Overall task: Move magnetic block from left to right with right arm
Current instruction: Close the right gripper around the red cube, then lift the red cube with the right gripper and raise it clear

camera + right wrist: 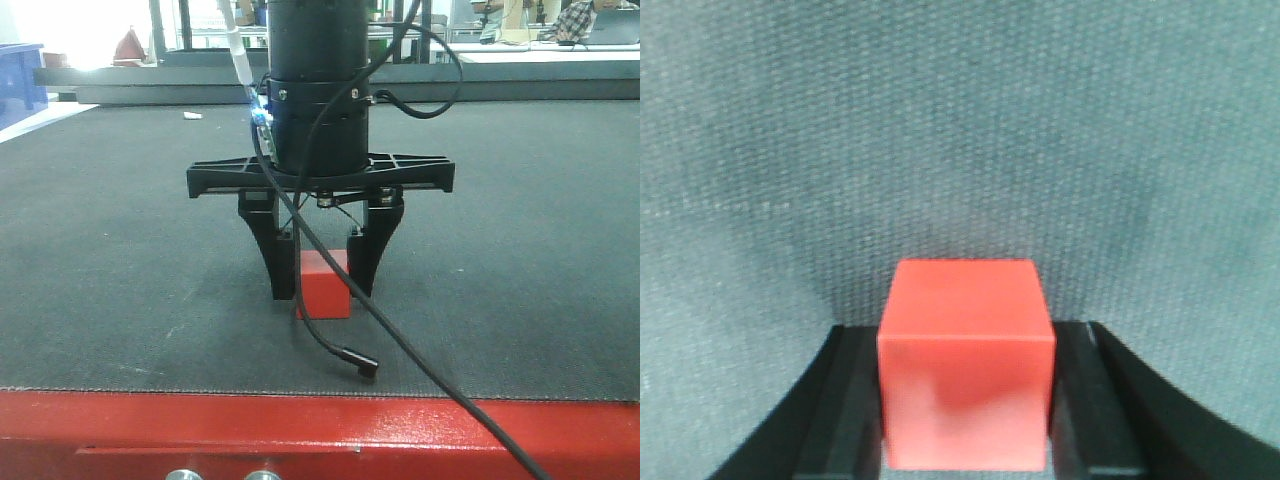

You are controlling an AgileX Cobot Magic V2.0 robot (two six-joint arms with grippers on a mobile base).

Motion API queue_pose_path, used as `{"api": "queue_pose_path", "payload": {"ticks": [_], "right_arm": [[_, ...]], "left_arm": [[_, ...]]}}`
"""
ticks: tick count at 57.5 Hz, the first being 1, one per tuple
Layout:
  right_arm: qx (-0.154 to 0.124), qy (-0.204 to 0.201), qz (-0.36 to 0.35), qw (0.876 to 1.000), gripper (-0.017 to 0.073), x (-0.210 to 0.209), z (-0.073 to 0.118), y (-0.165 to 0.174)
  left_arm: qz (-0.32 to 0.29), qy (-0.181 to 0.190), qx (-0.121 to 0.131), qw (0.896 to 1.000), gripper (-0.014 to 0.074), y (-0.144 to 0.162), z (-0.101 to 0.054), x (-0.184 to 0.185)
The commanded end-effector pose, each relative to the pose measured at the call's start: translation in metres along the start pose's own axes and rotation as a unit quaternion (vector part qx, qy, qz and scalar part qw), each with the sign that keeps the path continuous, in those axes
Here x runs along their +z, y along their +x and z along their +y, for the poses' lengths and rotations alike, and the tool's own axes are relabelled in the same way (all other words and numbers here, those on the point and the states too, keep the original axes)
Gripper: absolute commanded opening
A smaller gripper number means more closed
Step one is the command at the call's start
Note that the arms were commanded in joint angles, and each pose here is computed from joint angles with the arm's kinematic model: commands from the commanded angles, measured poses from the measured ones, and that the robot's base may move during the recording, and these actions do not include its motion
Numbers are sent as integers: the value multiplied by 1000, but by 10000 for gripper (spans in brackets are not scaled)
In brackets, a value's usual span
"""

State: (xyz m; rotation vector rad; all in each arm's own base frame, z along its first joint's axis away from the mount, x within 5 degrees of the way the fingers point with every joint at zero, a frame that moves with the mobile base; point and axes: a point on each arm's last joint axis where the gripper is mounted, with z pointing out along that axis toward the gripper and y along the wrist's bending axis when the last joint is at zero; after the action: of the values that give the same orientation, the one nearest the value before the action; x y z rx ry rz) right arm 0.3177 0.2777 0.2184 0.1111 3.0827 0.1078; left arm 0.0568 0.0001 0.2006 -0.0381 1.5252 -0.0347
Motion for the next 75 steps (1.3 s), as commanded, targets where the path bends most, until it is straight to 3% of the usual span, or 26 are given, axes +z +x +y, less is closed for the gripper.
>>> {"api": "queue_pose_path", "payload": {"ticks": [1, 6, 14, 24, 31, 38, 47, 59, 67, 75], "right_arm": [[-1, -24, -34, 999, 235, -36, -3, 0], [-13, -28, -46, 998, 235, -45, -3, 2], [-62, -44, -77, 994, 235, -69, -6, 7], [-99, -91, -139, 981, 235, -107, -15, 15], [-141, -115, -184, 966, 235, -129, -29, 26], [-161, -119, -207, 958, 235, -140, -51, 39], [-157, -122, -246, 949, 235, -143, -93, 51], [-120, -121, -339, 925, 235, -139, -164, 73], [-90, -97, -392, 911, 235, -128, -208, 91], [-79, -65, -452, 886, 235, -121, -241, 114]], "left_arm": [[-42, 0, -5, 999, -126, -6, 0, -1], [-42, 0, -5, 999, -126, -6, 0, -1], [-42, 0, -5, 999, -126, -6, 0, -1], [-42, 0, -5, 999, -126, -6, 0, -1], [-42, 0, -5, 999, -126, -6, 0, -1], [-42, 0, -5, 999, -126, -6, 0, -1], [-42, 0, -5, 999, -126, -6, 0, -1], [-42, 0, -5, 999, -126, -6, 0, -1], [-42, 0, -5, 999, -126, -6, 0, -1], [-42, 0, -5, 999, -126, -6, 0, -1]]}}
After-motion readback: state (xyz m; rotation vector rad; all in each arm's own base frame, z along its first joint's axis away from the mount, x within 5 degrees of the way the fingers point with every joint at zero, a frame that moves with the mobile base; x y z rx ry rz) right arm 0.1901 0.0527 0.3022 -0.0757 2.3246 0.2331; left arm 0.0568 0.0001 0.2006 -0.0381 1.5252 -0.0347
